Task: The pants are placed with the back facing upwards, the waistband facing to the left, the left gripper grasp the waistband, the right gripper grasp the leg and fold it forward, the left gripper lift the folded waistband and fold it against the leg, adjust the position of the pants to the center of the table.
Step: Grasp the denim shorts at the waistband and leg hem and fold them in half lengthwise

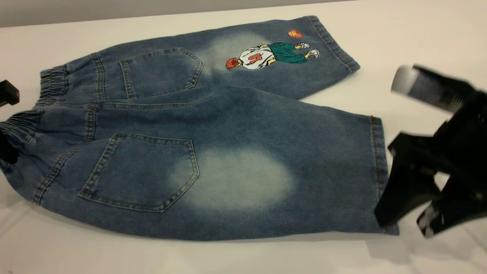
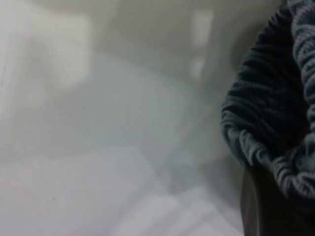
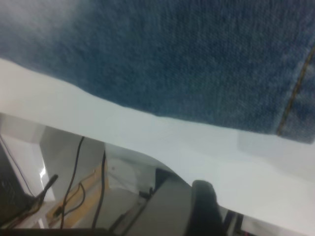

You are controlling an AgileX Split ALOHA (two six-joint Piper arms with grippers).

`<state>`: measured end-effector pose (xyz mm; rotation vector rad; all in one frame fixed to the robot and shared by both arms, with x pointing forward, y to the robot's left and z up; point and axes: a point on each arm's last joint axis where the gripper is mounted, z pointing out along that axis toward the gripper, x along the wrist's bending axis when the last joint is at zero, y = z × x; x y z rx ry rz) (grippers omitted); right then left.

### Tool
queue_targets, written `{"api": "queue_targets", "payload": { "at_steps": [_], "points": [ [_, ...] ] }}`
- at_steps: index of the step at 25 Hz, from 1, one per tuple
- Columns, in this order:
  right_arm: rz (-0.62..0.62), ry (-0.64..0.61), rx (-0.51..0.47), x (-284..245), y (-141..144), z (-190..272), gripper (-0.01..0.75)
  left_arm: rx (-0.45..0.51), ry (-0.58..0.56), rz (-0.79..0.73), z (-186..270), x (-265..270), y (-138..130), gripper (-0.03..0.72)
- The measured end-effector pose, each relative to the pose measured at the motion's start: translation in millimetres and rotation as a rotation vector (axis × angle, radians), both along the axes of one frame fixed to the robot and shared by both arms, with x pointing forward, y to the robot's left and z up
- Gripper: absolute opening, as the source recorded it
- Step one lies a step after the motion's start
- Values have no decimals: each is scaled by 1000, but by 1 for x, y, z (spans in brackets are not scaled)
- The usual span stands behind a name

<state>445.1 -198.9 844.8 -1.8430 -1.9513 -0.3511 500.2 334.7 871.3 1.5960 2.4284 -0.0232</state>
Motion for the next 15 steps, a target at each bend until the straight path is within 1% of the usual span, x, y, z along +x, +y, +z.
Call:
{"api": "queue_targets", "payload": {
  "at_steps": [5,11,15],
  "points": [
    [-8,20,19,0,2,-12,427,0,0,1,0,0,0,89],
    [-7,30,80,0,7,-19,427,-2,2,1,0,0,0,89],
    [-9,48,71,-1,6,-25,427,-2,2,1,0,0,0,89]
  ]
}}
